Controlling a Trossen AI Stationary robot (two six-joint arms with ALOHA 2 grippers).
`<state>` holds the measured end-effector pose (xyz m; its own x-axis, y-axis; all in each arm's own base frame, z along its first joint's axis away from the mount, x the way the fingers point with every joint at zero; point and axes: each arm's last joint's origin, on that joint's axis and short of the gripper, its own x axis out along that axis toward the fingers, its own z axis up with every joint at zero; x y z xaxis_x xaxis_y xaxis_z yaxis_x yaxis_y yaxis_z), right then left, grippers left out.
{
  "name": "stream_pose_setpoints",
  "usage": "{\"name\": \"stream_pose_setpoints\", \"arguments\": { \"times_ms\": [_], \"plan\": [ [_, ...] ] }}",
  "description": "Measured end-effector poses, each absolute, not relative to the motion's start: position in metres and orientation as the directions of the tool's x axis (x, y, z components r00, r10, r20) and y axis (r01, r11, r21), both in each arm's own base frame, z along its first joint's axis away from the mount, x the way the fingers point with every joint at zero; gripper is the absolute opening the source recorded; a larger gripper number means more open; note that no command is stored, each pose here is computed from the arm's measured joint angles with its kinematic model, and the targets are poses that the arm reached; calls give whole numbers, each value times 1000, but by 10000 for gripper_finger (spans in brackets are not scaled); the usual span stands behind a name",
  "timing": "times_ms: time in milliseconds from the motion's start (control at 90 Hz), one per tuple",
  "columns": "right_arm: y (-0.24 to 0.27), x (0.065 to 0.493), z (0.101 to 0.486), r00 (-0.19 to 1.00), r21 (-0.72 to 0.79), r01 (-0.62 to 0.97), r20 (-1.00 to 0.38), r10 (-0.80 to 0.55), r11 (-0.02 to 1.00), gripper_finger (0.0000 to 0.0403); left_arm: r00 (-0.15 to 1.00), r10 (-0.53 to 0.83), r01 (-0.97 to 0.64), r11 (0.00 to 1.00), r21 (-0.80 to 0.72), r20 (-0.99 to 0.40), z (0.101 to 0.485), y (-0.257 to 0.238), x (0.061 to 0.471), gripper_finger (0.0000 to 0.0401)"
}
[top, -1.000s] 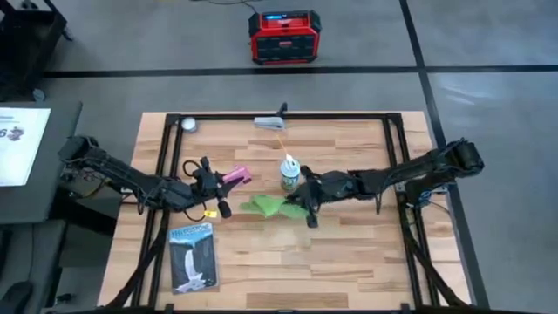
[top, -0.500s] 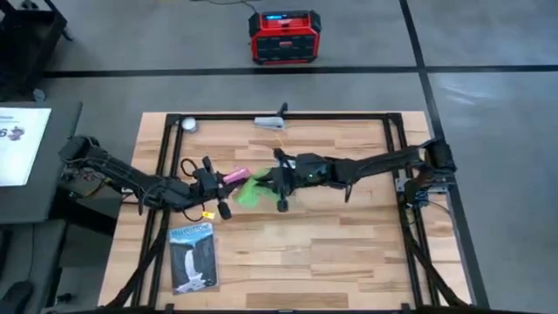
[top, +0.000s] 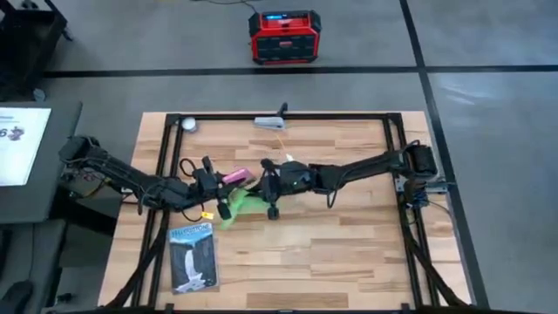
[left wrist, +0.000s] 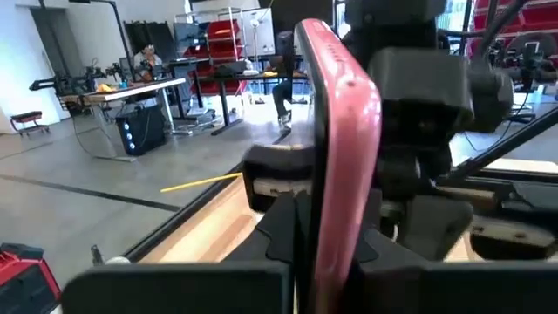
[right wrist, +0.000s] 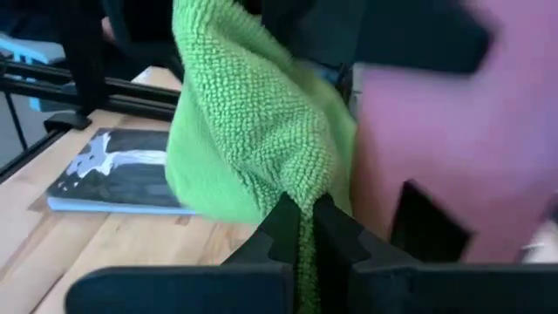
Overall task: Apply microfiber cloth
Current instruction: Wipe pink cellphone with a microfiber cloth
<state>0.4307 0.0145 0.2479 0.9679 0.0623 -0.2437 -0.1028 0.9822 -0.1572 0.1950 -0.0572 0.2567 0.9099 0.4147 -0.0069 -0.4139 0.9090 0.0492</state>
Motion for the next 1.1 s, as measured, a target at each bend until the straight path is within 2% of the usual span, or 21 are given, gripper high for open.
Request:
{"name": "stream_pose_setpoints", "arguments": {
  "times_ms": [211, 344, 578, 667, 756, 1100],
  "plan": [
    [3, 412, 286, 982, -232, -47, -190, 2, 972, 0, 910, 415, -415, 909, 46, -4, 257, -57, 195, 2],
    [-2, 405, 297, 983, -240, -28, -185, -18, 970, 0, 905, 425, -425, 904, 47, -6, 257, -57, 195, 2],
    [8, 420, 262, 961, -207, -57, -276, -3, 977, 0, 911, 412, -411, 910, 47, -14, 256, -57, 195, 2],
    [11, 421, 261, 965, -208, -61, -263, 4, 976, 0, 911, 412, -411, 911, 44, -25, 254, -57, 195, 2],
    [12, 420, 275, 976, -213, -52, -217, 5, 976, 0, 910, 413, -412, 910, 39, -23, 255, -57, 195, 2],
    [10, 421, 321, 984, -301, -54, -177, 0, 952, 0, 909, 416, -415, 909, 37, -21, 255, -57, 195, 2]
  ]
}}
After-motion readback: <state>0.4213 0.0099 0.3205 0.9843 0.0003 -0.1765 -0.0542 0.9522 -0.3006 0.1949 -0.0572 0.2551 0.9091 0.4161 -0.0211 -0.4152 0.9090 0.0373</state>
